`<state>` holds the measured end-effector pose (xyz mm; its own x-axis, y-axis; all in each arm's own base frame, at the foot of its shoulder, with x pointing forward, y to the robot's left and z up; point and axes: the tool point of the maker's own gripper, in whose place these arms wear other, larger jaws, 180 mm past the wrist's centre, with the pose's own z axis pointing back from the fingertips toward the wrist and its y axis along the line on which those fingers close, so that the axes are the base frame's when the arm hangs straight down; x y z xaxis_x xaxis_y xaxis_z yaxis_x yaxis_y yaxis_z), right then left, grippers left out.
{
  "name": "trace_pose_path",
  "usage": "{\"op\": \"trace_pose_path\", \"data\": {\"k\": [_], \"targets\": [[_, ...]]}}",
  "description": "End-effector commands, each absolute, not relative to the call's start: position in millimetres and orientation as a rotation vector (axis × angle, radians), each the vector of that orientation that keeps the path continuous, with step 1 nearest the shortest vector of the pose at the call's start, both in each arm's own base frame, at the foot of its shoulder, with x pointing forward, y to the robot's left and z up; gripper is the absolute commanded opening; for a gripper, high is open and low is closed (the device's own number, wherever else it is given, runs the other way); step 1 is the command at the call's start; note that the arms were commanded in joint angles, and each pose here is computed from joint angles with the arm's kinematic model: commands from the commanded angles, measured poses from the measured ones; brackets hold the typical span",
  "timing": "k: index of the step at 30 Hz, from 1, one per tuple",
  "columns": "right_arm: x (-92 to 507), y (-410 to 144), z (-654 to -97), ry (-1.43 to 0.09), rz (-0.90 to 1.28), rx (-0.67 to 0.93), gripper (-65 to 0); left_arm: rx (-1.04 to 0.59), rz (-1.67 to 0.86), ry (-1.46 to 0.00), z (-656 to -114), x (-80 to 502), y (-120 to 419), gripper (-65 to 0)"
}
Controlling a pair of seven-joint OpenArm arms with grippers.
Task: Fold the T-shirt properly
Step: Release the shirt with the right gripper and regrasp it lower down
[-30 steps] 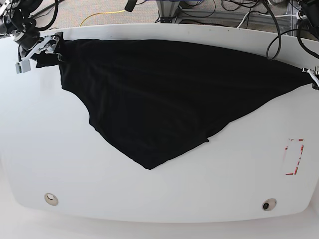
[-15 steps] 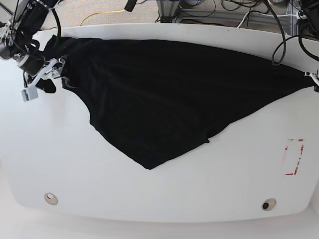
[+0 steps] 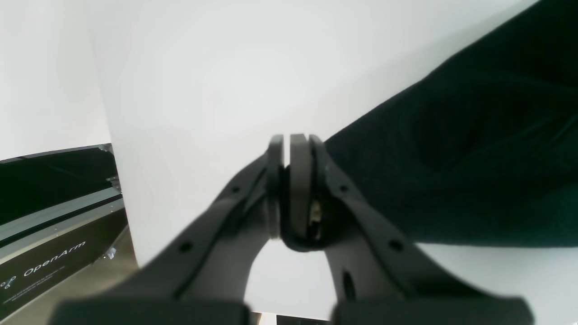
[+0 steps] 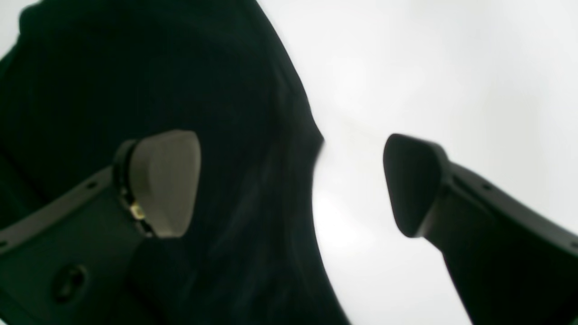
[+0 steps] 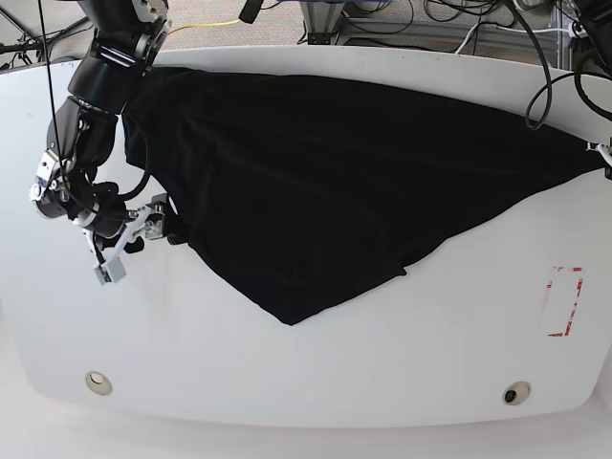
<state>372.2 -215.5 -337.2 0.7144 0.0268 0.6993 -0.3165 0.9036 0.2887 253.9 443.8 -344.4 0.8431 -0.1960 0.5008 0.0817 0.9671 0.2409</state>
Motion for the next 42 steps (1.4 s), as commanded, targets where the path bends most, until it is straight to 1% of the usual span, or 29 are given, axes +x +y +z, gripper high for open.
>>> {"op": "trace_pose_path", "data": {"k": [1,8,12,17,23,25,26,28,30,35,38,39,40,42], "targets": [[395,-215,-335,-0.768,0.207,0.406,-4.4,0.248,-0.158,-0.589,-325,262,452,-65.0],[420,-212,-365,-0.745,0.155,0.410,-4.4,0.273,-0.193,-0.619,-312,269,447,-65.0],[425,-201,-383,-0.722,0.179,0.405,-4.4,0.288,-0.212,-0.629,-306,271,445,-65.0],[421,-180,-399,-0.694,0.223,0.430,-4.4,0.291,-0.220,-0.629,-305,270,444,-65.0],[422,-141,-399,-0.693,0.255,0.504,-4.6,0.289,-0.218,-0.629,-306,270,443,-65.0],[422,-132,-400,-0.690,0.262,0.514,-6.3,0.288,-0.217,-0.628,-307,269,443,-65.0],[422,-130,-401,-0.687,0.265,0.516,-8.1,0.288,-0.217,-0.628,-307,269,443,-65.0],[421,-121,-402,-0.682,0.271,0.527,-14.1,0.287,-0.217,-0.628,-307,269,443,-65.0],[421,-118,-403,-0.679,0.272,0.533,-21.7,0.286,-0.216,-0.627,-307,269,443,-65.0],[419,-116,-406,-0.670,0.279,0.525,-34.2,0.287,-0.215,-0.631,-306,271,443,-65.0],[419,-118,-407,-0.663,0.293,0.503,-51.0,0.287,-0.215,-0.633,-306,271,443,-65.0],[420,-121,-406,-0.663,0.294,0.497,-61.0,0.287,-0.216,-0.636,-305,272,442,-65.0],[421,-122,-405,-0.663,0.296,0.494,-65.0,0.276,-0.213,-0.637,-309,272,439,-65.0],[426,-137,-397,-0.665,0.304,0.458,-65.0,0.264,-0.208,-0.649,-310,275,434,-65.0]]}}
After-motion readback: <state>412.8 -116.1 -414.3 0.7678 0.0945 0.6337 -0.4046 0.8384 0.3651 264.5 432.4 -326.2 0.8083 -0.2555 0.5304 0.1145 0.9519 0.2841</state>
